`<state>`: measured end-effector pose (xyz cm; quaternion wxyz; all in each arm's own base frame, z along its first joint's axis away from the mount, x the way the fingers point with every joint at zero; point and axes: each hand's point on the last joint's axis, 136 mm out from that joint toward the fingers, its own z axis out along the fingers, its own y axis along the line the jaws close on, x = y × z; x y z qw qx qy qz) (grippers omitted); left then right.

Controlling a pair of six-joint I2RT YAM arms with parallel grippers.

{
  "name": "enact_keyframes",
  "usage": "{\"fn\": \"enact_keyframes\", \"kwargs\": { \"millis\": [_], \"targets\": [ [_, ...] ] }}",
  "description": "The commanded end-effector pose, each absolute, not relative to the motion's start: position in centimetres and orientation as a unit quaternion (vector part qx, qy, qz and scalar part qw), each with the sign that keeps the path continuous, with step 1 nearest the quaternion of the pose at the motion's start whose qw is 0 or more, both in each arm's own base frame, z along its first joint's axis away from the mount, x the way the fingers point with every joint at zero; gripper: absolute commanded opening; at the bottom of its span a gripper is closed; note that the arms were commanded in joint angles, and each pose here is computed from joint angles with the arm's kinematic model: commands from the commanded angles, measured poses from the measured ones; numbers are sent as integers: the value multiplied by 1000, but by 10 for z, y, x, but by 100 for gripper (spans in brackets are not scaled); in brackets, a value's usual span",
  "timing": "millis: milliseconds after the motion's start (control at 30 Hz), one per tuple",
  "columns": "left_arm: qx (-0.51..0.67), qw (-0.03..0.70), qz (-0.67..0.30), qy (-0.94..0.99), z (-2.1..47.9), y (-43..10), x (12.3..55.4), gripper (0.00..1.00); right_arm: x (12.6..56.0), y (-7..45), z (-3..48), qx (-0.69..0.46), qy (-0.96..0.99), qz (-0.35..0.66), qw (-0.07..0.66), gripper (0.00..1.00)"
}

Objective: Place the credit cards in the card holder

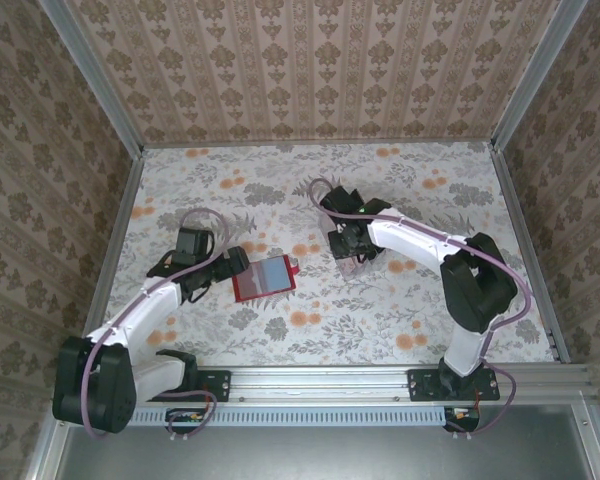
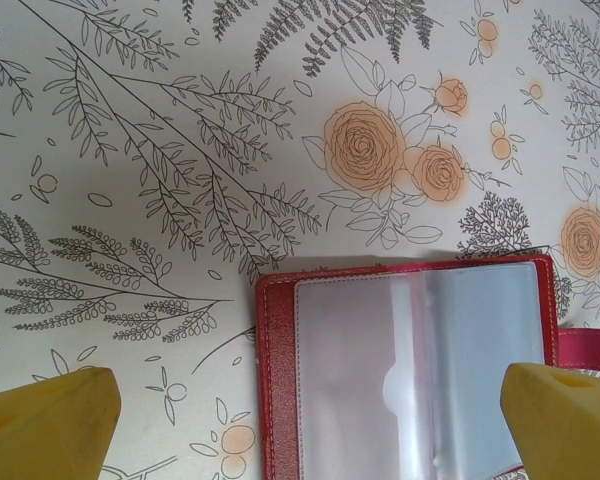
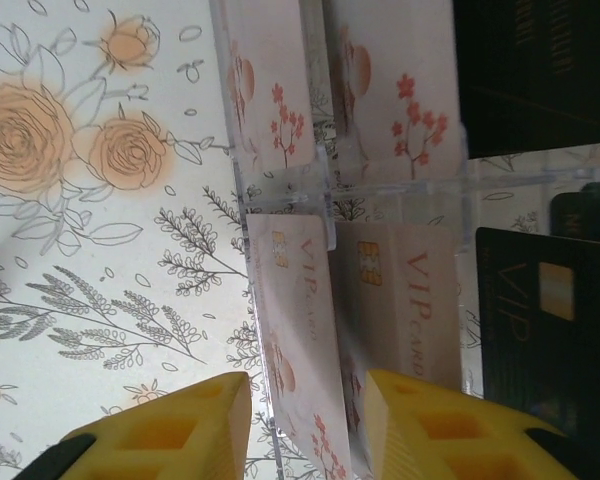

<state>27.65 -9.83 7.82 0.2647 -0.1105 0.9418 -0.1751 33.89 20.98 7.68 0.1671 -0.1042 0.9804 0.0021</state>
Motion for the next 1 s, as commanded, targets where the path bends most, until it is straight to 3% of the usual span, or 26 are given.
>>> {"fn": "enact_keyframes", "kwargs": {
  "millis": [0, 467, 767, 967],
  "targets": [
    [-120, 264, -183, 939, 78, -100, 278, 100, 337, 202, 67, -121, 979, -32, 162, 36],
    [-113, 257, -180, 943, 75, -106, 280, 100, 335, 208, 51, -130, 980, -32, 147, 35],
    [-113, 255, -180, 944, 73, -107, 280, 100, 333, 217, 52, -131, 981, -14, 145, 25],
    [-110, 253, -179, 944, 72, -109, 279, 100, 333, 214, 57, -128, 980, -15, 151, 26]
  ]
}}
